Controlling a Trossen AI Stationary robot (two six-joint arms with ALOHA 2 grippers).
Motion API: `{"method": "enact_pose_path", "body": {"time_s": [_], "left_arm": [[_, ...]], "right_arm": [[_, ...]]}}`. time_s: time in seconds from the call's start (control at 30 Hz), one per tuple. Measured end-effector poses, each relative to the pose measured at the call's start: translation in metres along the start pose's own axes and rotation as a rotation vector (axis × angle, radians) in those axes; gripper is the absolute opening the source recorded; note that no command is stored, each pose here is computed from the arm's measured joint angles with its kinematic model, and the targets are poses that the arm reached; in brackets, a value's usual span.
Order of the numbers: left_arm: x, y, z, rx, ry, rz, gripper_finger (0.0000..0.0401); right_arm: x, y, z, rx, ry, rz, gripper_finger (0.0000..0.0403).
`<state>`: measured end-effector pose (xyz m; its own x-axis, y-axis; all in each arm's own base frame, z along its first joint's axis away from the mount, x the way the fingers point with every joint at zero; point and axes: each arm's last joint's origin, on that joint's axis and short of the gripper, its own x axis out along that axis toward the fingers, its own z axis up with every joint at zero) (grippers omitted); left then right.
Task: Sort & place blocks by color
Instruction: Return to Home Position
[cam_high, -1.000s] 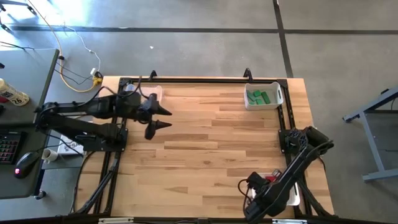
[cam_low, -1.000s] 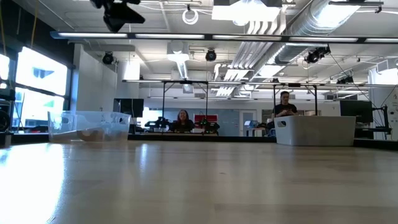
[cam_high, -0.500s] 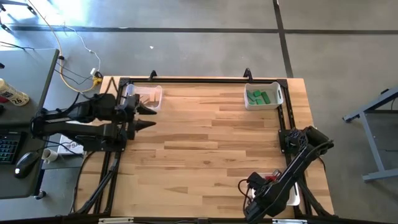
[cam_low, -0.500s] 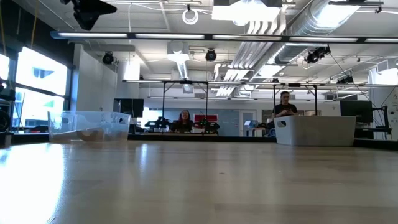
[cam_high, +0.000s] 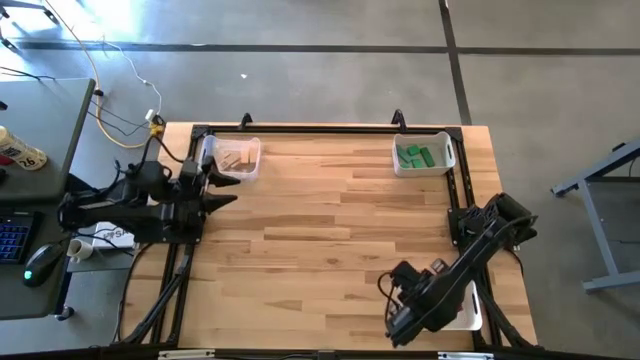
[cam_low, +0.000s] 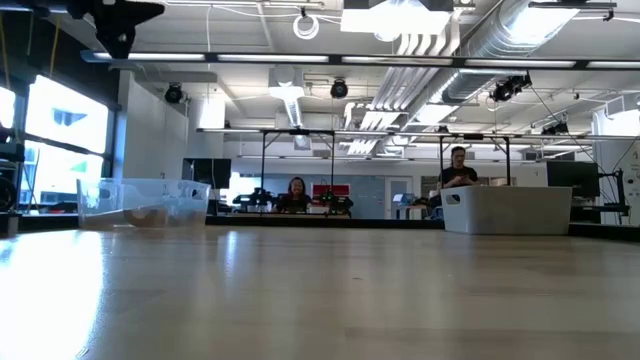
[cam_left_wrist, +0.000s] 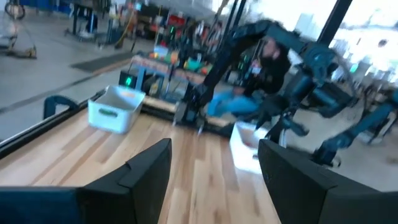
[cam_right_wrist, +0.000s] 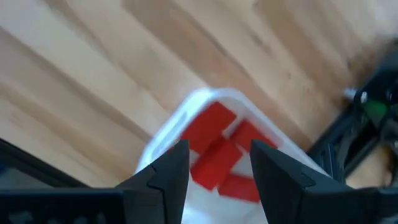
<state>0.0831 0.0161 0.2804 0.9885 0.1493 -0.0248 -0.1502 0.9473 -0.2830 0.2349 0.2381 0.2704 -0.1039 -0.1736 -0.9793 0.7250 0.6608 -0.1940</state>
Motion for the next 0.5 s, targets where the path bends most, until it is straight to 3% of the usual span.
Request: {"method": "enact_pose_path", "body": {"time_s": [0.13, 0.5], "left_arm": [[0.0, 0.005, -0.016, -0.036, -0.076, -0.023, 0.0227], [-0.002, 0.016, -0.052, -0.049, -0.086, 0.001, 0.0227]], "right_arm": [[-0.013, -0.011, 0.015, 0.036, -0.09, 0.053, 0.0156], [-0.054, -0.054, 0.052, 0.147, -0.346, 0.222, 0.0156]]}}
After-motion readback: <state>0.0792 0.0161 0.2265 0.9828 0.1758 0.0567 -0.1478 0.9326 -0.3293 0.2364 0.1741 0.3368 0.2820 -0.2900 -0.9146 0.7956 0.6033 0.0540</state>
